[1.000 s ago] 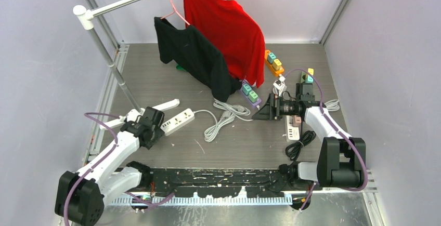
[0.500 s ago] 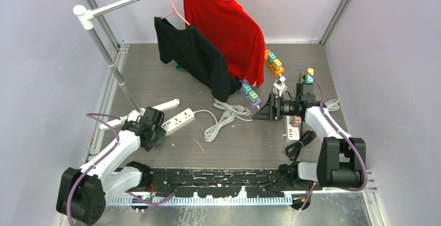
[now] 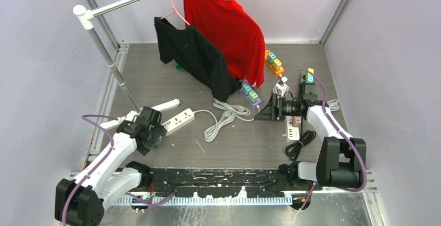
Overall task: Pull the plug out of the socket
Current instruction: Place the plug at the center of the board, then move the socket to the center of the board.
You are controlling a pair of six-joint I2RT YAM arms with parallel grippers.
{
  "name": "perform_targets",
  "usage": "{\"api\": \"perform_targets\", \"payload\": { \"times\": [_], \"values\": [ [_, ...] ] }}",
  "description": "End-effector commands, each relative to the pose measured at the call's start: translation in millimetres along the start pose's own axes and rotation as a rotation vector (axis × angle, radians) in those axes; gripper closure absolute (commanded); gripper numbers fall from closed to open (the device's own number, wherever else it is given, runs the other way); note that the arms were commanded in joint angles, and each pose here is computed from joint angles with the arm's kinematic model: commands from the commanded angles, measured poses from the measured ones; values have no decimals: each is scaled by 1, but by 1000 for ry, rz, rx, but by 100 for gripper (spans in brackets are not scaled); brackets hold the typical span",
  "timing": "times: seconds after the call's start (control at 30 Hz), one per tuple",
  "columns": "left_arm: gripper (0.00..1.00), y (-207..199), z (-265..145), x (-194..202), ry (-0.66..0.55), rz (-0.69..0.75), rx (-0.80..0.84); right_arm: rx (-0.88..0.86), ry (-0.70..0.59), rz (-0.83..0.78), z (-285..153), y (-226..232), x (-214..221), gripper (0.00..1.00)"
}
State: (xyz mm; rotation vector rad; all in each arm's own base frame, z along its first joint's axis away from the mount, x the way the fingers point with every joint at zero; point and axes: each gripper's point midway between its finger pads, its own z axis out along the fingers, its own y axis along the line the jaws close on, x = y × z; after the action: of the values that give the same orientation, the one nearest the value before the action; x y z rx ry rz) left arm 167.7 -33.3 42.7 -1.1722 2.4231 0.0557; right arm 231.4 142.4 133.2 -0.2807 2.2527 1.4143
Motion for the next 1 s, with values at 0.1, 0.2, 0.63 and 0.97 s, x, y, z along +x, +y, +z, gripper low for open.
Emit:
{"api": "perform_targets", "payload": {
  "times": [0.1, 0.2, 0.63, 0.97],
  "values": [
    [14, -15, -48, -6, 49, 23, 131, 124, -12, -201, -30, 7, -25, 10],
    [13, -33, -65, -5, 63, 34, 271, 272, 4, -242, -48, -5, -33, 3],
    [13, -111, -144, -2, 43, -6, 1009, 904, -34, -151, -130, -59, -68, 0],
    [13, -112, -147, 6, 78, -105, 1136, 1018, 95, -35, -130, -107, -38, 4]
  ]
}}
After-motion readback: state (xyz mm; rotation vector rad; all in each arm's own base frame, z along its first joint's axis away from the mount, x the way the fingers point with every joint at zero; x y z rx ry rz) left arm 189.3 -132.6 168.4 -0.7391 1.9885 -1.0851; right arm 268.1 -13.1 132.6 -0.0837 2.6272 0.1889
